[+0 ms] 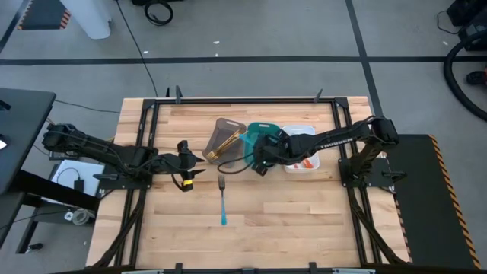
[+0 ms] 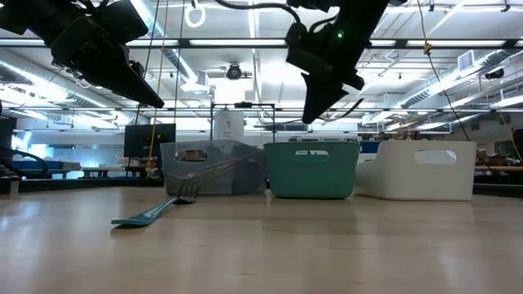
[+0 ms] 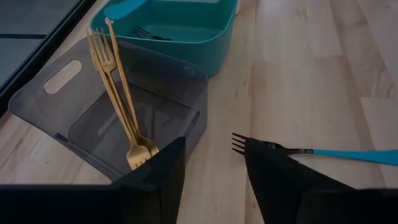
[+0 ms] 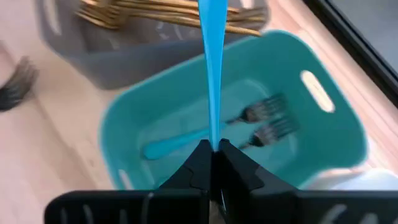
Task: Sort silverware by color (type)
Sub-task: Put the blue fork into the green bin
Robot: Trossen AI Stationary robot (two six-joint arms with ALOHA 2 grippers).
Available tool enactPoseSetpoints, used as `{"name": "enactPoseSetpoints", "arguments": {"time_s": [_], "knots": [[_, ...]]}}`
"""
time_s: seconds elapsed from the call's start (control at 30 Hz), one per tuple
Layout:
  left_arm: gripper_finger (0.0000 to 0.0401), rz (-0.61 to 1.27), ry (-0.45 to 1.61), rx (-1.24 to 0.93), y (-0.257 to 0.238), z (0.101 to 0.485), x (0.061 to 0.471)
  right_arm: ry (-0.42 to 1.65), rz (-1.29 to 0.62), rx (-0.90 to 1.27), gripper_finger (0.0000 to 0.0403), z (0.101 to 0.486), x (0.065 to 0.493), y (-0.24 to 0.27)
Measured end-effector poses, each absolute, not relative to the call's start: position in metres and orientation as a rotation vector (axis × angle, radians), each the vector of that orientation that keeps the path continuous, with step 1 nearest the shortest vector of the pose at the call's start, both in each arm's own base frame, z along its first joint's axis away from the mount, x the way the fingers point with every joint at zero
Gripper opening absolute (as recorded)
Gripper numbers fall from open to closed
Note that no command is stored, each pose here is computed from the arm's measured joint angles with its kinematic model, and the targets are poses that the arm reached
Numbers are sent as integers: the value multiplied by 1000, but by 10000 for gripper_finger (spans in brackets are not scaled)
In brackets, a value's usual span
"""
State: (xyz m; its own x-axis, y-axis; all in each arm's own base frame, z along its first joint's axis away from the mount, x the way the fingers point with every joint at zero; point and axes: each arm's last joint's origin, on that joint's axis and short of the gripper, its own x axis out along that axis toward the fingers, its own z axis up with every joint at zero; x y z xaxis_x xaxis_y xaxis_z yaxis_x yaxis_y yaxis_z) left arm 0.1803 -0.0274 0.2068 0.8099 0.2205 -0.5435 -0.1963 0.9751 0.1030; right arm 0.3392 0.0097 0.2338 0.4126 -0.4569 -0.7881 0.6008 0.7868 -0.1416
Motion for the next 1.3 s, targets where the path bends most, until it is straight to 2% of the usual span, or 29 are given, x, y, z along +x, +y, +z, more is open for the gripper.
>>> {"name": "enactPoseSetpoints", "arguments": {"time_s": [0.37, 1.03, 1.3], "knots": [[172, 224, 587, 41, -27, 207, 180, 891, -863, 186, 25, 233, 334, -5], [172, 250, 568, -49, -27, 208, 181, 709, -1089, 510, 25, 229, 334, -16], [172, 253, 580, -43, -27, 204, 180, 606, -1158, 487, 25, 223, 338, -6]]}}
